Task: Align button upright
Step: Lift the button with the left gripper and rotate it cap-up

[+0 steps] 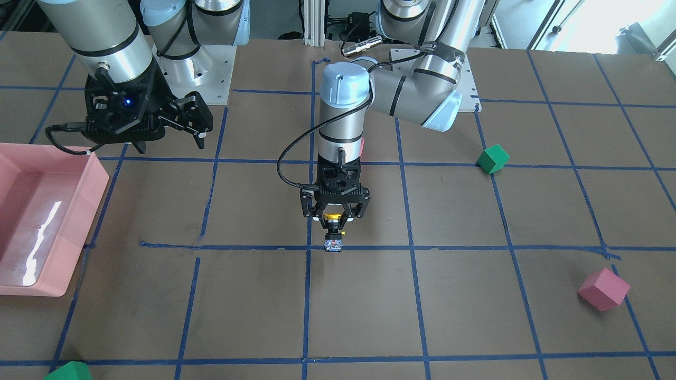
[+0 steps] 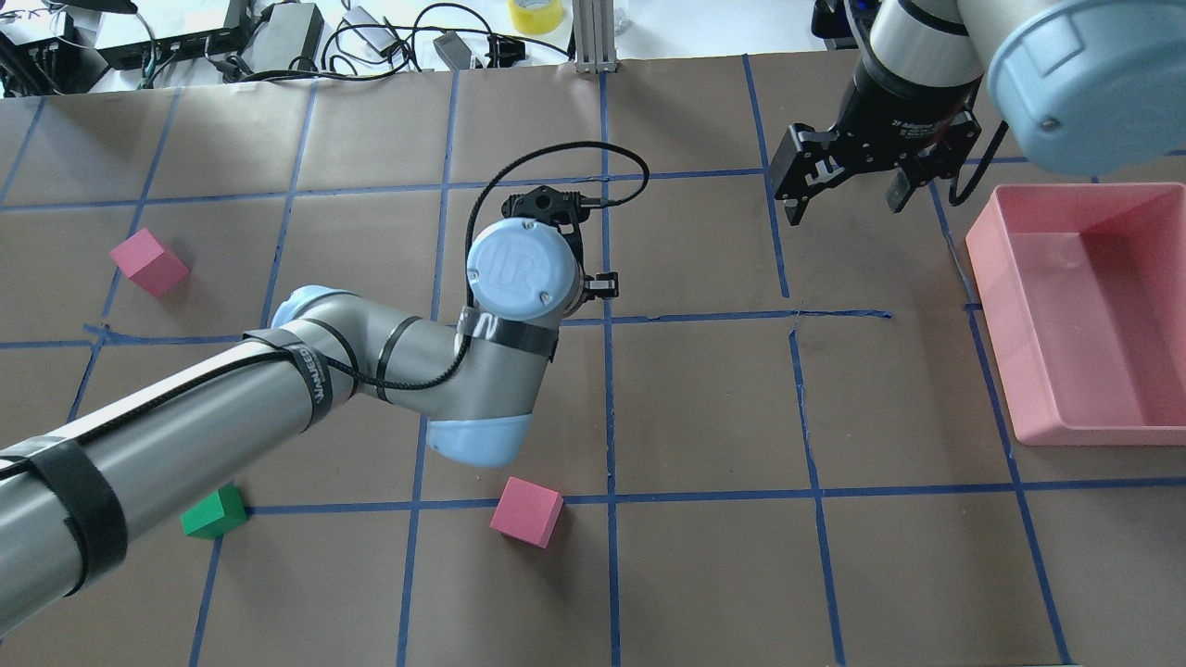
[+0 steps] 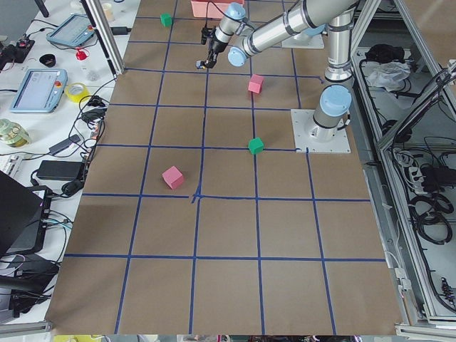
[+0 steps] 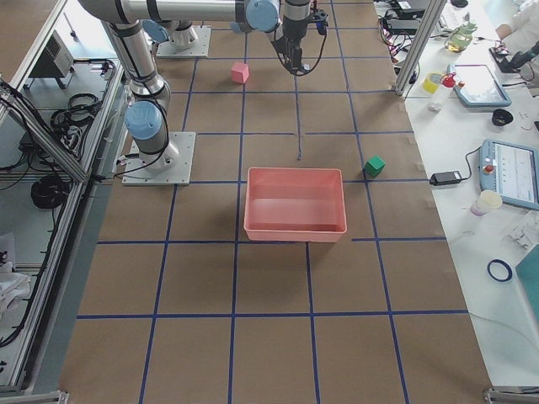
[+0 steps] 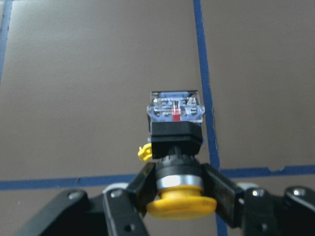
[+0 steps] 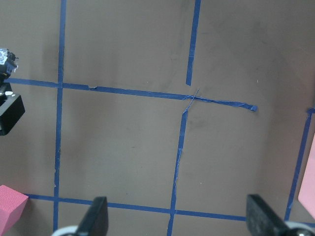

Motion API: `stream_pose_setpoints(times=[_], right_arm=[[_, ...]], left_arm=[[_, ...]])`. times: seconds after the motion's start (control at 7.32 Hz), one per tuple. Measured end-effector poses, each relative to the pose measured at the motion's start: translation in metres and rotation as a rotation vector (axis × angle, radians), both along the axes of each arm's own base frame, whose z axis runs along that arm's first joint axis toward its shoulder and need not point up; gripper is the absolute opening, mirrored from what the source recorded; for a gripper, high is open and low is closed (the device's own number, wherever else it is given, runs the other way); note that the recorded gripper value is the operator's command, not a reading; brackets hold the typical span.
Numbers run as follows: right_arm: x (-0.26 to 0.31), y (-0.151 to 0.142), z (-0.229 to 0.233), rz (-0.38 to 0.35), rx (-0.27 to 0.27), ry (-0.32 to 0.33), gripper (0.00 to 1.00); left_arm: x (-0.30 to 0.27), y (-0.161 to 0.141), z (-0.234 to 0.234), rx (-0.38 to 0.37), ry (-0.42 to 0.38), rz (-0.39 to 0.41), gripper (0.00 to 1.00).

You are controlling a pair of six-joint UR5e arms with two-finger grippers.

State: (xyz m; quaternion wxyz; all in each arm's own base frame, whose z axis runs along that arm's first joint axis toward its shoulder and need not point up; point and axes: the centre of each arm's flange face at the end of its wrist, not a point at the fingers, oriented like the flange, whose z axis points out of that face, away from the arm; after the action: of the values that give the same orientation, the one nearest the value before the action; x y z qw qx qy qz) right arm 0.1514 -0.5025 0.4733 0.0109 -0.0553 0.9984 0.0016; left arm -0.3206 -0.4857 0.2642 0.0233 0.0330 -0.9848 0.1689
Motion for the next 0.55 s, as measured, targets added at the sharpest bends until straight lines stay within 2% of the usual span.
stream_pose_setpoints(times=[0.27,0.55], right_arm=[[0.000,0.000,0.000,-0.001,-0.003,0.000,1.00],[0.001,-0.004,0.004,-0.002,-0.038,-0.003,1.00]], left_arm=[[-0.002,-0.021,0.043,0.300,0.120,0.198,0.00],[-0.002,-0.043,0.046,0.538,0.311,0.471,0.00]])
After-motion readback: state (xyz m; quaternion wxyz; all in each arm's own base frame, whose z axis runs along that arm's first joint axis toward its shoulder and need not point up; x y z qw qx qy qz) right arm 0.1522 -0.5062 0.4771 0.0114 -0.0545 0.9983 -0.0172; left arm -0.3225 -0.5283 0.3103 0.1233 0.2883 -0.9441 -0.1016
